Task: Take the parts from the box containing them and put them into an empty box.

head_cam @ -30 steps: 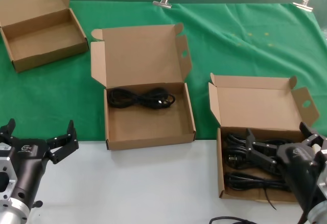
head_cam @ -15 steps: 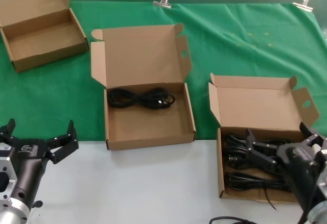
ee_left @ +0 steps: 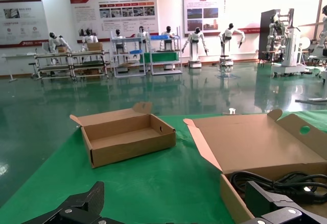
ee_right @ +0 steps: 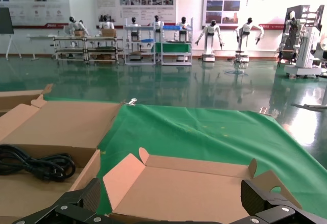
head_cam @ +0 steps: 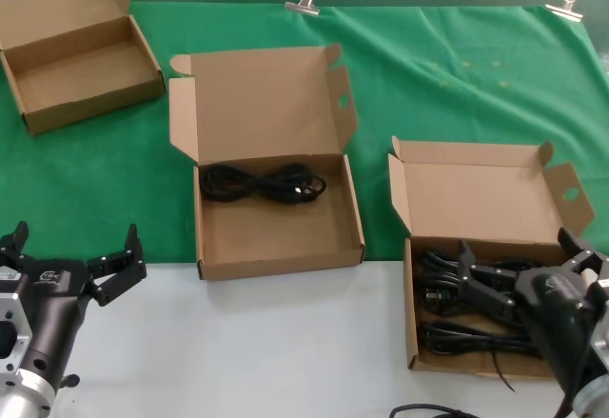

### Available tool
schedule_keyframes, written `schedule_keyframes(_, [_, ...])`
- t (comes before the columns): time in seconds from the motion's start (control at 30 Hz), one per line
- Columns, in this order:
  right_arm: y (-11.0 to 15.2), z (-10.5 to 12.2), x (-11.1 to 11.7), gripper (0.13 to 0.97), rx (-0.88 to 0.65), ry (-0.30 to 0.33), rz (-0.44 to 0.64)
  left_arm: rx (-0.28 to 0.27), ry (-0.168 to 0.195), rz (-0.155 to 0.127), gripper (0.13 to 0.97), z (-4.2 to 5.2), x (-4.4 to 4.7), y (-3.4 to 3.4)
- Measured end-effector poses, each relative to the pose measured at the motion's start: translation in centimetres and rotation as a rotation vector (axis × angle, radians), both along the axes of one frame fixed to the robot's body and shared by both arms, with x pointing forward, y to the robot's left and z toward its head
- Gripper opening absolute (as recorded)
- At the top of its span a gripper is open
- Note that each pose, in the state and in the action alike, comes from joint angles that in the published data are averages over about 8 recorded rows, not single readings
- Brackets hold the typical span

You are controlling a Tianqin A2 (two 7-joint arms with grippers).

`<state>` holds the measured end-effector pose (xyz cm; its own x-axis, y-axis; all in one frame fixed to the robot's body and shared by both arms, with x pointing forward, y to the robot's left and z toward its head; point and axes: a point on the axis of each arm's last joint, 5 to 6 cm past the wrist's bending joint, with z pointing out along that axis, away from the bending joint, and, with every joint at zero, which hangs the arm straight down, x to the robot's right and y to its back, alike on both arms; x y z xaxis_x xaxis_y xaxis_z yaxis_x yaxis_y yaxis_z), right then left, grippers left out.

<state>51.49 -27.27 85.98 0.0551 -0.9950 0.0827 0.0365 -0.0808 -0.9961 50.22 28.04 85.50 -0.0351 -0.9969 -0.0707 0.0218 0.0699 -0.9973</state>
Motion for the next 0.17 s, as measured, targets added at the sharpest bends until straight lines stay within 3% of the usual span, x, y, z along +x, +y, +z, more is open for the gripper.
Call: schedule_keyframes(0.17, [0.00,0.00,0.00,0.966,0.000,0.000,0.000,0.000,0.000,0.000,0.966,0.00,0.00,0.00])
